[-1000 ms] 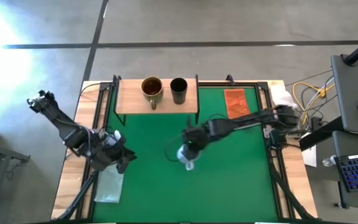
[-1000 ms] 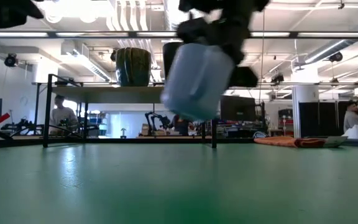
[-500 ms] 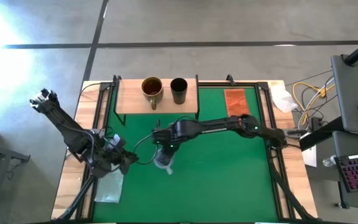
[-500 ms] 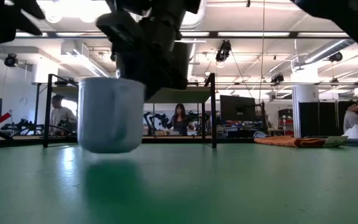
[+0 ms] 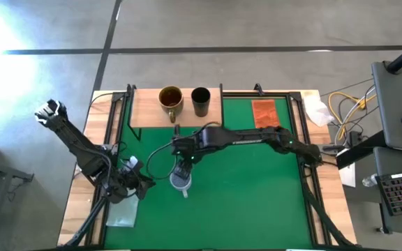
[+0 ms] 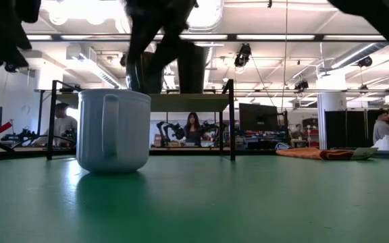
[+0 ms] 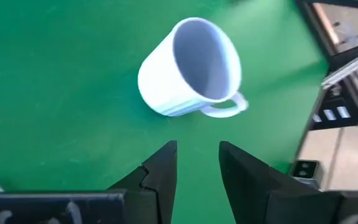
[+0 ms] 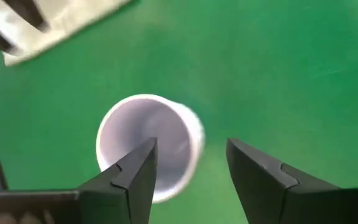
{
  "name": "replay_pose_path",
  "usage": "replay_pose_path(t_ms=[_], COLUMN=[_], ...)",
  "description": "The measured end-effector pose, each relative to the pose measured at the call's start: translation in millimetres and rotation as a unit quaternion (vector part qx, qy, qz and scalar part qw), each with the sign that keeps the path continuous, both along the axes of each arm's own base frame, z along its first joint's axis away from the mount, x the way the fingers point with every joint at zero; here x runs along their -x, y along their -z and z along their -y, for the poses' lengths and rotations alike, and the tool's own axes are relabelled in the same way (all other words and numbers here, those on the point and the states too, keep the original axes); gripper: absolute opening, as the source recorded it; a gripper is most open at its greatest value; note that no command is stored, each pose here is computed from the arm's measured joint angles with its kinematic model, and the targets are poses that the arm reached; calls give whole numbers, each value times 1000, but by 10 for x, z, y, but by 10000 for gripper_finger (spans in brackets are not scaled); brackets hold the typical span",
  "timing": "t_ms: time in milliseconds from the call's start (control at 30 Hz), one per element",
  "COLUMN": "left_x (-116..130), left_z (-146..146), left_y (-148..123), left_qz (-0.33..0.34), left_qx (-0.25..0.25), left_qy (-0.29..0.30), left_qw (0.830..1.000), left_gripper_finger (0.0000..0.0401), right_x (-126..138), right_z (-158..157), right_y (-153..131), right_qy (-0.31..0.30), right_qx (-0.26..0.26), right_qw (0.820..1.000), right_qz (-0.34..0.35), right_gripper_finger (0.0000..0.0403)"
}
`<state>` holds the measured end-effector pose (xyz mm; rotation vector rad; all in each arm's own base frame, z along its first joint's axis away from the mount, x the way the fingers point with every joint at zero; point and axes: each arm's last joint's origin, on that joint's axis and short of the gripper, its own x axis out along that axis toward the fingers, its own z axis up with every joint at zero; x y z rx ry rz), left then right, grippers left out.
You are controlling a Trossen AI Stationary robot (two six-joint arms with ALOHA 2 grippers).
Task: Stack small to large cups/mugs on shelf
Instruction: Put the blue mug on the shelf
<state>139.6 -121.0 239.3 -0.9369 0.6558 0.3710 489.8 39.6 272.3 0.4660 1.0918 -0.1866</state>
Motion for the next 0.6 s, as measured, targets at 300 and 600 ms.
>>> replay_pose_path(t_ms=[300, 600], left_x=[-197, -778], left_z=[-178, -328], left_y=[99, 79], left_qz=[-24, -101], left_qx=[32, 10], left_qy=[-82, -54], left_qw=[996, 993], left_gripper_finger=[105, 105], right_x=[659, 1256], right_z=[138, 229], right_y=[-784, -1246], right_qy=[84, 132], right_qx=[129, 193], right_qw=[988, 971], right_qz=[-24, -43], right_gripper_finger=[185, 185])
